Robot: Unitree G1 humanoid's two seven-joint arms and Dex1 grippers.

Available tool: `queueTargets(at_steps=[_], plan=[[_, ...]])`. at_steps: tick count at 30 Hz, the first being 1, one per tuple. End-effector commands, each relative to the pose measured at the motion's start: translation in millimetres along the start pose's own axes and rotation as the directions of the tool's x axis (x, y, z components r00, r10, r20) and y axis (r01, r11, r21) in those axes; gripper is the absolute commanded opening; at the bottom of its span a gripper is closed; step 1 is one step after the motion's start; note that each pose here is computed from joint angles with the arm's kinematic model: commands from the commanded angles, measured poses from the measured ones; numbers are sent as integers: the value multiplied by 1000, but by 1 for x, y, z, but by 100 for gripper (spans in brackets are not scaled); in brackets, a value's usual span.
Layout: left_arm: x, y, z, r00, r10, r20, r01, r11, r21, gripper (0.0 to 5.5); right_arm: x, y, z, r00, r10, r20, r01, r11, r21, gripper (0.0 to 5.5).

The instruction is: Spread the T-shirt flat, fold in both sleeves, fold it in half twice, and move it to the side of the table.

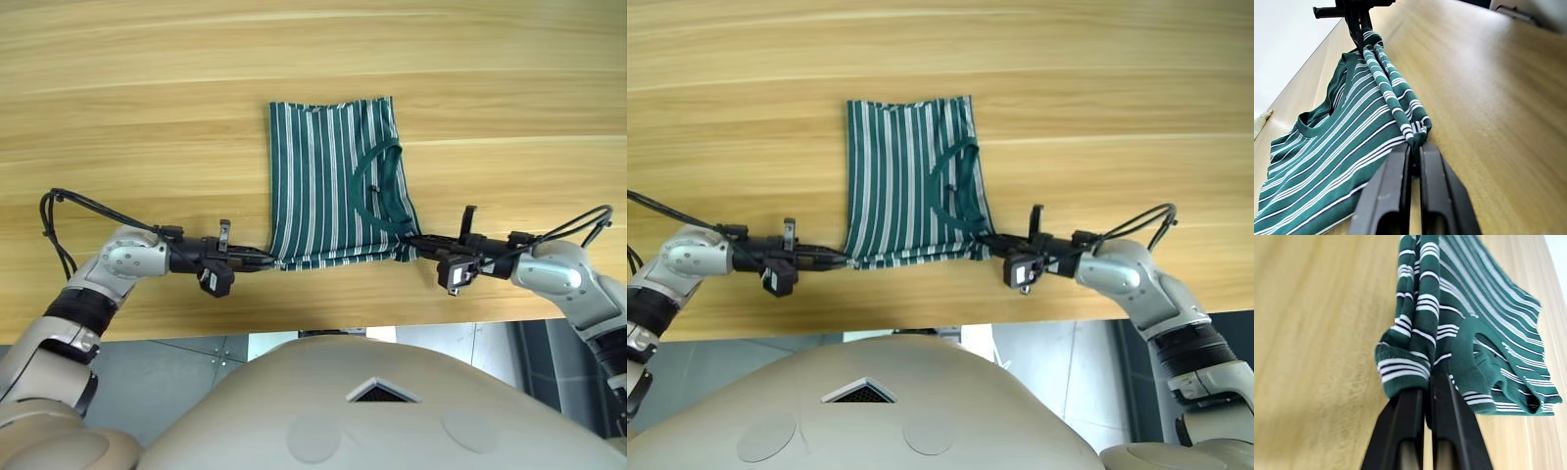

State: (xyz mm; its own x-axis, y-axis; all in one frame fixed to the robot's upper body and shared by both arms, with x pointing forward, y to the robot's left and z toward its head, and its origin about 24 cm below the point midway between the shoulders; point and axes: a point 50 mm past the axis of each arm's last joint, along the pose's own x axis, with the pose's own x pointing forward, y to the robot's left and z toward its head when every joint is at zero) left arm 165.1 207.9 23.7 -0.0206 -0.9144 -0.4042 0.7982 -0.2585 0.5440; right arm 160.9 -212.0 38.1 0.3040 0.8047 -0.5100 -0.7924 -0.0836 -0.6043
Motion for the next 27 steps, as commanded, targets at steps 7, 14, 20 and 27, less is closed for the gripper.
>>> queueTargets(at_steps=[7, 14, 20, 27], plan=[[-16, 2, 20, 999, -25, 25, 24, 999, 24, 8, -17, 19, 26, 977, 103, 189, -118, 991, 67, 0], [-11, -6, 53, 980, -38, 194, 36, 999, 15, 7, -24, 29, 52, 933, 94, 346, -144, 982, 120, 0], [-7, -13, 52, 979, -3, 205, 16, 998, -65, 7, -29, 30, 53, 937, 94, 337, -144, 982, 126, 0], [-9, -3, 24, 991, 92, 95, -77, 986, -147, 7, -29, 23, 46, 952, 47, 301, -94, 986, 141, 0]])
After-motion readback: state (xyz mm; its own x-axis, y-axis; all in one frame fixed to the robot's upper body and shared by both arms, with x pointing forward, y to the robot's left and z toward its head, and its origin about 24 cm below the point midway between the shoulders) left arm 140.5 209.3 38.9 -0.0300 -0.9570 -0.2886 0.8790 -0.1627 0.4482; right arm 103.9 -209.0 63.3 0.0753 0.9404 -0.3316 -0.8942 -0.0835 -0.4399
